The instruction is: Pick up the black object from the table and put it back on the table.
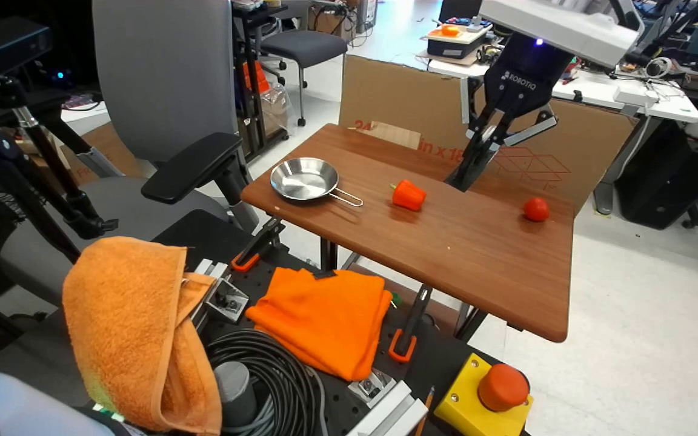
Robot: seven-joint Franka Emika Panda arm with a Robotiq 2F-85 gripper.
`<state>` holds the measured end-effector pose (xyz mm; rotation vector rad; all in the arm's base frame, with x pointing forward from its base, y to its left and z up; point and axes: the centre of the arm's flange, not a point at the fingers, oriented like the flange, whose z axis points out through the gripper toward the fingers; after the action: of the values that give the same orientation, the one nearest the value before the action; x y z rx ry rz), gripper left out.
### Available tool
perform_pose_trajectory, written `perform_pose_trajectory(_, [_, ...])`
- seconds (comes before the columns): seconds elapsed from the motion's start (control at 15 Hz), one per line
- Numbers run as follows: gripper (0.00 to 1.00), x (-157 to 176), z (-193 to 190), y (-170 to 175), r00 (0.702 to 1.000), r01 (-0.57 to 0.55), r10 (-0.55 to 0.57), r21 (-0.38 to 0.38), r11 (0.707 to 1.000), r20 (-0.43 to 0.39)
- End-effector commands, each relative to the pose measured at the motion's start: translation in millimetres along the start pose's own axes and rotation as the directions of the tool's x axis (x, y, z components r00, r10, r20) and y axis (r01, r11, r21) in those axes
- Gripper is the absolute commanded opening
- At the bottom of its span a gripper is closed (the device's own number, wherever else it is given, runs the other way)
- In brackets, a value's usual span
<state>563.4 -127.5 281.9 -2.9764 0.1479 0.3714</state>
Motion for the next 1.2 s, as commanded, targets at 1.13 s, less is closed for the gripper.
perform_pose_trajectory(1.13, [0.04,0.1,-24.1,50.5,0.991,-0.130,0.124,-0.152,0.980,-0.045])
